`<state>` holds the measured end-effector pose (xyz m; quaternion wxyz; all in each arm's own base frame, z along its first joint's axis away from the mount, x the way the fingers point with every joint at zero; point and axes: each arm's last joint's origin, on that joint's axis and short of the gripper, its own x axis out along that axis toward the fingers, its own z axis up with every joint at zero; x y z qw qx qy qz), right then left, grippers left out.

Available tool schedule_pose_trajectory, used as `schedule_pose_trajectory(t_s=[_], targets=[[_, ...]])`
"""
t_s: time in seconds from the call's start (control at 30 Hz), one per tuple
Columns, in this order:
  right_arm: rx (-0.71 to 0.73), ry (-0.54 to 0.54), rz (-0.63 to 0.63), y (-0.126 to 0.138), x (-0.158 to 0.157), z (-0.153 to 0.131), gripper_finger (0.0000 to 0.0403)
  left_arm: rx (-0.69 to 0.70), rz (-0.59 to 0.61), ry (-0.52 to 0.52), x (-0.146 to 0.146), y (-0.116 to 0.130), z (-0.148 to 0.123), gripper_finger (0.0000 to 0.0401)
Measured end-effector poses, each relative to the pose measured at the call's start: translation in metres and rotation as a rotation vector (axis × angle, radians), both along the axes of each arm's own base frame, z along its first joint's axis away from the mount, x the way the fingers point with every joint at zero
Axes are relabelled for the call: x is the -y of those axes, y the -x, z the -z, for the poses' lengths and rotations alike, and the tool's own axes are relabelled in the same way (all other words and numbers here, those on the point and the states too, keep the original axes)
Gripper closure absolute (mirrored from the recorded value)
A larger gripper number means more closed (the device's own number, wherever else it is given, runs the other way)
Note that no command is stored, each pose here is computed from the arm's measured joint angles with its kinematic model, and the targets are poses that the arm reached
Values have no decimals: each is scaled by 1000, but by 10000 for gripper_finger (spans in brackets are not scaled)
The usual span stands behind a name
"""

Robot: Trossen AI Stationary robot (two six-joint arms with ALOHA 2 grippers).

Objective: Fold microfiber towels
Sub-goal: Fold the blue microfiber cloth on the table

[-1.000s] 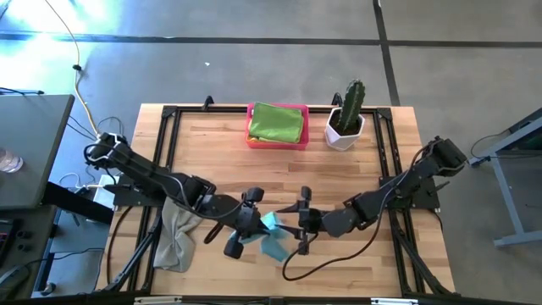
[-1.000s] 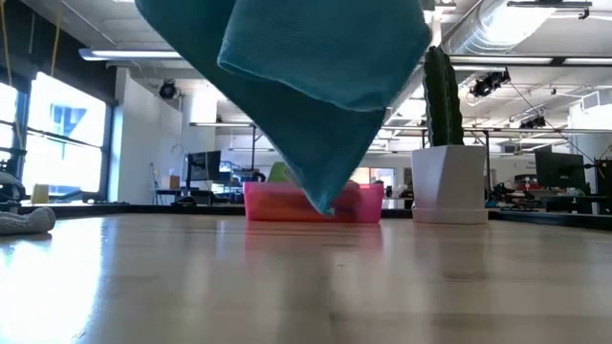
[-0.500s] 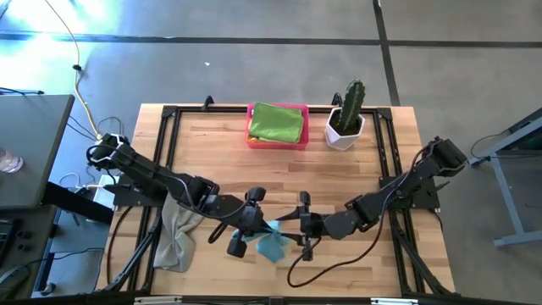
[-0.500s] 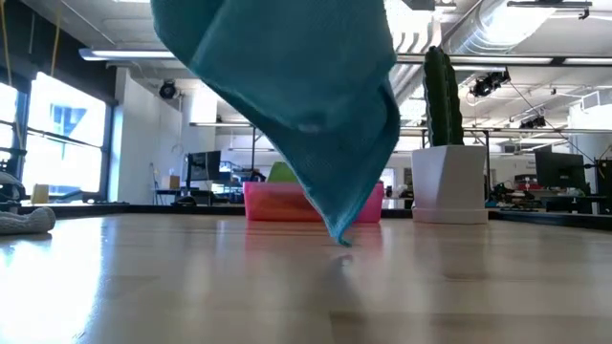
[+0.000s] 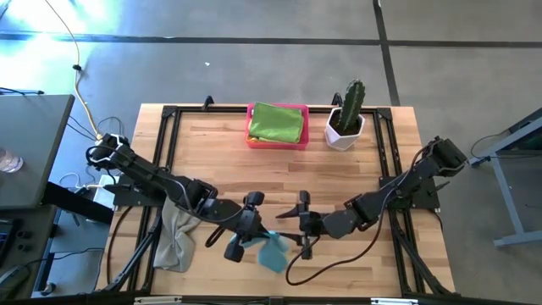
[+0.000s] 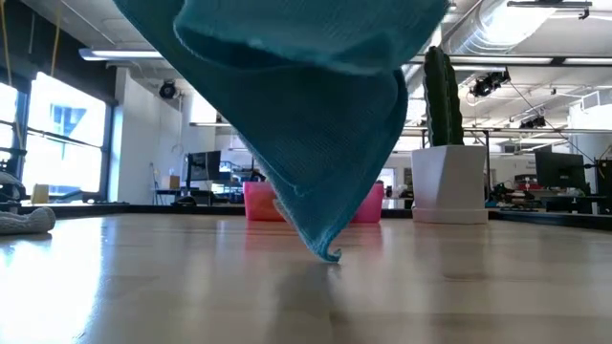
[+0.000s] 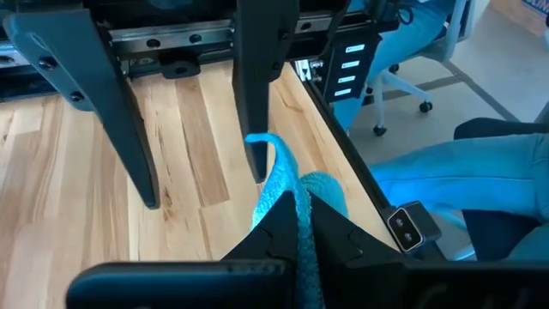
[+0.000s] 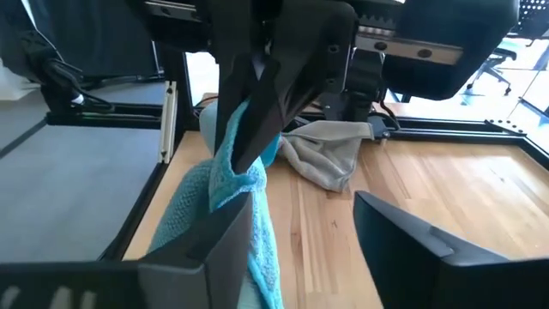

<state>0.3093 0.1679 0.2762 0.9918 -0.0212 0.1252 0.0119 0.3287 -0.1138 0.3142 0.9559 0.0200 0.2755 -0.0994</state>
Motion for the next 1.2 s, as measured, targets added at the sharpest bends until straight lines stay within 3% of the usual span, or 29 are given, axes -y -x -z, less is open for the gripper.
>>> schedule_pose_trajectory(t_s=[0.23, 0.5, 0.87, 1.2], targets=[[24, -34, -1, 0, 0, -3, 155, -3, -9, 13, 0, 0, 0, 400], [18, -142, -56, 0, -3, -4, 153, -8, 15, 27, 1, 0, 0, 400], [25, -155, -67, 1, -4, -5, 154, -7, 12, 22, 1, 0, 0, 400], [-66, -139, -109, 8, -13, 3, 154, -6, 10, 21, 1, 0, 0, 400]])
